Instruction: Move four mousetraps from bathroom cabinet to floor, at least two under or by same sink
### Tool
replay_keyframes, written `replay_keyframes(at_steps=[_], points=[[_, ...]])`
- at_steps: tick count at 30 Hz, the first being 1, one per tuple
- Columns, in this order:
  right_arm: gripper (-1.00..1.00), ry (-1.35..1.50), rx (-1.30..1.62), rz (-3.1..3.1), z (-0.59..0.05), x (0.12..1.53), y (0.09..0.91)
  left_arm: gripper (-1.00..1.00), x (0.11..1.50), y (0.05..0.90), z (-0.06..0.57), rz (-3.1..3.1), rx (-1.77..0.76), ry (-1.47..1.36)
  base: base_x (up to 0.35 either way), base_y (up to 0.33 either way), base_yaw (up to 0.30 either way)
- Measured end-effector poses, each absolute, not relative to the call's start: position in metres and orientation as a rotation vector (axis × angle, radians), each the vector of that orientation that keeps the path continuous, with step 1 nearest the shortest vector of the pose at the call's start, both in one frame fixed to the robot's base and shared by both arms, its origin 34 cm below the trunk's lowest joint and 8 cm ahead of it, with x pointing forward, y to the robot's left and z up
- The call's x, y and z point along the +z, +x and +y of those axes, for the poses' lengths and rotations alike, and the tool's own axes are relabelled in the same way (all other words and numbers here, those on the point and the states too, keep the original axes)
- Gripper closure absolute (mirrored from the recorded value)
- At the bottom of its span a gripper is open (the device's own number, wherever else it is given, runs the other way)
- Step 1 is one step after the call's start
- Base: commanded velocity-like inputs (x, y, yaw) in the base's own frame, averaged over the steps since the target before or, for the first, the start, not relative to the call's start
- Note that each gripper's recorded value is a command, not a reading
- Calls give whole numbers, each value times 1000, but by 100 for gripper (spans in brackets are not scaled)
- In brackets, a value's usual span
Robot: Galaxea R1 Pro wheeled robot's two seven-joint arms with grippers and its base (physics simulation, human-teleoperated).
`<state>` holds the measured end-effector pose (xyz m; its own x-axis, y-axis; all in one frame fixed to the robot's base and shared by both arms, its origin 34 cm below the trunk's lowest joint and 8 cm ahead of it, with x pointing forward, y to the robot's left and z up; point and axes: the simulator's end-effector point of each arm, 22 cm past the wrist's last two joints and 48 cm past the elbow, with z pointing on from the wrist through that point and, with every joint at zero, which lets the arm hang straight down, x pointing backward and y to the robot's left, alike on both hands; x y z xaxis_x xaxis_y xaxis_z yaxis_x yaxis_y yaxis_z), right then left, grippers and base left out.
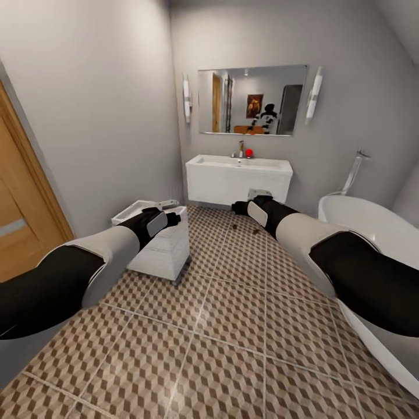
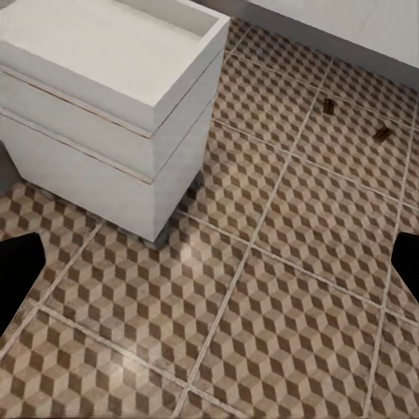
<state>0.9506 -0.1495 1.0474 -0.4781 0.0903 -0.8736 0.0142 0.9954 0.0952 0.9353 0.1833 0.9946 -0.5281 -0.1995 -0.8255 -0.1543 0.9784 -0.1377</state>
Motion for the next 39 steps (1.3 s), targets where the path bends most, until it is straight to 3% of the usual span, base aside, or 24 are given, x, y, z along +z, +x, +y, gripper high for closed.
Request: replay_keyframes(at_steps=[16, 39], points=[[-100, 85, 83, 2148, -152, 1015, 937, -100, 995, 929, 180, 2197, -54, -240, 0, 0, 260], [-100, 120, 29, 2366, -161, 900, 870, -100, 842, 833, 181, 2426, -35, -299, 0, 0, 263]])
